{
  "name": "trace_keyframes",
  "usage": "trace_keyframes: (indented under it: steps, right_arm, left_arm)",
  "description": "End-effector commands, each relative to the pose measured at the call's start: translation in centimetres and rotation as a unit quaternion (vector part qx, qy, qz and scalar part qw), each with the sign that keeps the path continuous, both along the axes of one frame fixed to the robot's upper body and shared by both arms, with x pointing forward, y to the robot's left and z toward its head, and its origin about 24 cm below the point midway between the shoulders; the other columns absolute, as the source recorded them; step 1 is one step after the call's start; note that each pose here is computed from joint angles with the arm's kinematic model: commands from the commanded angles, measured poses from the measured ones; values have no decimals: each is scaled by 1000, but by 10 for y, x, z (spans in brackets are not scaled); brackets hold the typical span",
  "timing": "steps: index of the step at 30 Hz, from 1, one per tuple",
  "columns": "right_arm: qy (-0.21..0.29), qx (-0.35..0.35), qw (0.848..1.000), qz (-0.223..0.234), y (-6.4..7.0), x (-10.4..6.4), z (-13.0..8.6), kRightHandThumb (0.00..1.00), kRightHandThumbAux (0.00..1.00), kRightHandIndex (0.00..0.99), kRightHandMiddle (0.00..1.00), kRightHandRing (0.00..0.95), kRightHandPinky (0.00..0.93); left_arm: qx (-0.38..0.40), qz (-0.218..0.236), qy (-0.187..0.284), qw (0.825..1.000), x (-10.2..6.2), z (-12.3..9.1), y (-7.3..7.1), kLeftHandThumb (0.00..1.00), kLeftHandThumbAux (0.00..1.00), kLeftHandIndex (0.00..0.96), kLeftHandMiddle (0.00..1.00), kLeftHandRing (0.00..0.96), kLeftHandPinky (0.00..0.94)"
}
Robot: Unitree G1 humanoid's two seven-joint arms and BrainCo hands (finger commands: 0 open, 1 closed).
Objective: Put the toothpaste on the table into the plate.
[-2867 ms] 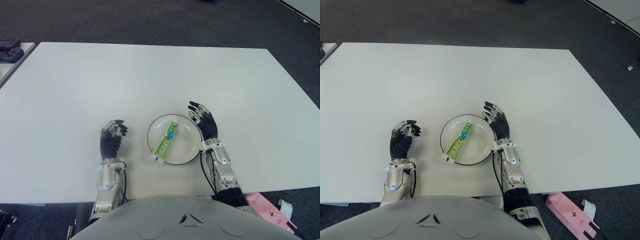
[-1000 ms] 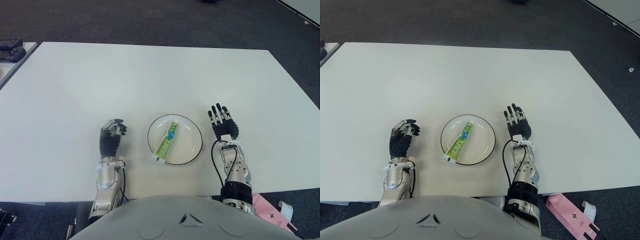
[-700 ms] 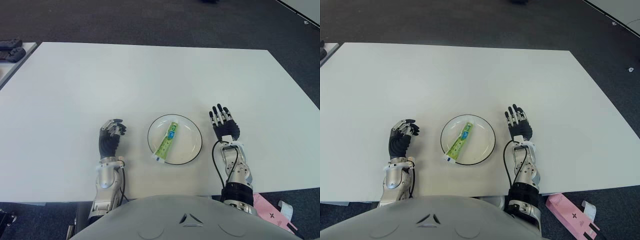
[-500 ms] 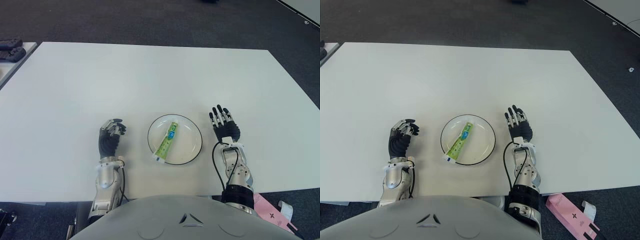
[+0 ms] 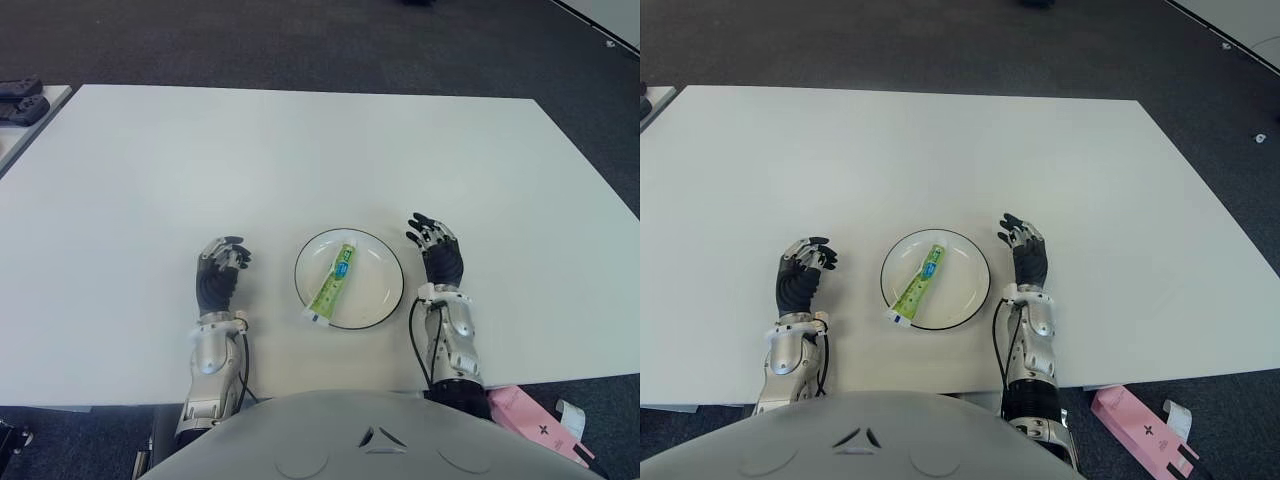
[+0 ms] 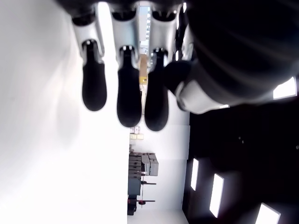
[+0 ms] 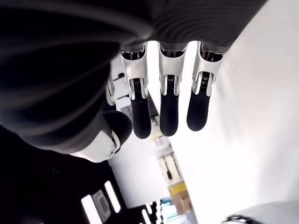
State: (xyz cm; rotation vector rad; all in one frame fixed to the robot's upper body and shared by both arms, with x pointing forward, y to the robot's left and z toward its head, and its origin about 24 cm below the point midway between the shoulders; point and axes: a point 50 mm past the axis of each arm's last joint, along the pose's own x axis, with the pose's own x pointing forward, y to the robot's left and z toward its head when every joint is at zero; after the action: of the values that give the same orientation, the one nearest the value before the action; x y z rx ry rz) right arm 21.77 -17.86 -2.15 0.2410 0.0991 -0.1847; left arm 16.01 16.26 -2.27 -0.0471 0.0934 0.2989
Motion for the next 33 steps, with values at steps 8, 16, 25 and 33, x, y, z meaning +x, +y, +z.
trace_keyframes:
  steps: [8,16,25,33]
  right_arm:
    - [33,-103,994,7,12,-11,-21,705,726,431,499,477,476]
    - [9,-152,988,11,17,-12,-23,706,726,430,485,472,468]
    - [-9,-175,984,15,19,-13,-25,707,726,430,479,469,474]
    - [-6,-177,984,17,19,-14,-29,709,726,430,471,463,469]
  left_arm:
    - [-17,-7,19,1000,-5,-5,-4,703,717,429,567,569,546]
    - [-18,-11,14,1000,-6,-4,-3,702,718,430,567,566,548]
    - [-17,-11,16,1000,-6,-5,-2,703,718,430,564,559,540]
    - [-18,-12,19,1000,-6,-5,-2,703,718,430,565,560,541]
